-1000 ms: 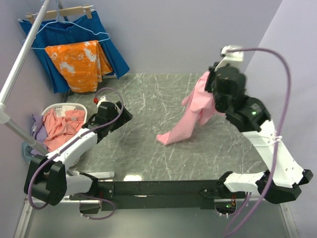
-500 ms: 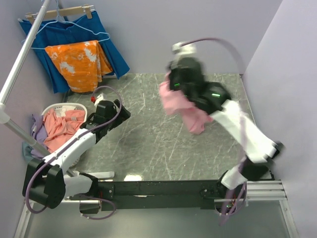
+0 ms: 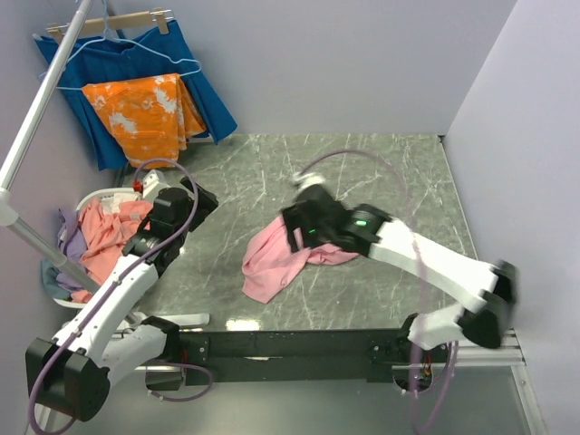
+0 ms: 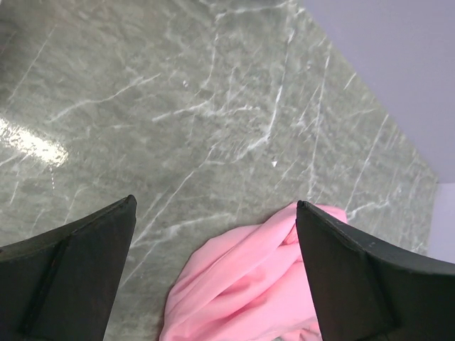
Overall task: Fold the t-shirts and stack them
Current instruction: Flatten out the tshirt
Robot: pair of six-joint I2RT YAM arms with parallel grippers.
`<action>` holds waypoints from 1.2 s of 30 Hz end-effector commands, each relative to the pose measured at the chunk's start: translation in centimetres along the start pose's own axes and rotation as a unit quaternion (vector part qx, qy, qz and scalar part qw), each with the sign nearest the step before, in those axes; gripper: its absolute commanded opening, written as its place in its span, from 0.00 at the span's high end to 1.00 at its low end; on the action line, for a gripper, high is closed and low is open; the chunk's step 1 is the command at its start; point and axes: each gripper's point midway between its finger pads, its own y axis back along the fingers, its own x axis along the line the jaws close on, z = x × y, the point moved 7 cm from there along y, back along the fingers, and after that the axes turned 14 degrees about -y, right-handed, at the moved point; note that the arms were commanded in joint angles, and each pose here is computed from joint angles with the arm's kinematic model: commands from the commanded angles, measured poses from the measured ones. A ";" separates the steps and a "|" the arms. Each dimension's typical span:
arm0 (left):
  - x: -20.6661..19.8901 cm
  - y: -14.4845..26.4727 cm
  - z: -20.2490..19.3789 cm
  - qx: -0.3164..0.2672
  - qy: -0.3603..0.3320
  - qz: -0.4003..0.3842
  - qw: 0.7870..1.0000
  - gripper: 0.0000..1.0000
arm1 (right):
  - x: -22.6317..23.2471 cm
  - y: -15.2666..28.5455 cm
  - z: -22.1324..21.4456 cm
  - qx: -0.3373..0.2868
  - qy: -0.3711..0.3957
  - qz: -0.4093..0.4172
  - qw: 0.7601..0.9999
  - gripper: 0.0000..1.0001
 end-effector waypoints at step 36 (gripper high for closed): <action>-0.9 -6.3 -5.6 0.132 -0.050 -0.031 0.990 0.03 | -14.9 -15.4 2.6 0.017 -0.222 -0.098 0.970 0.46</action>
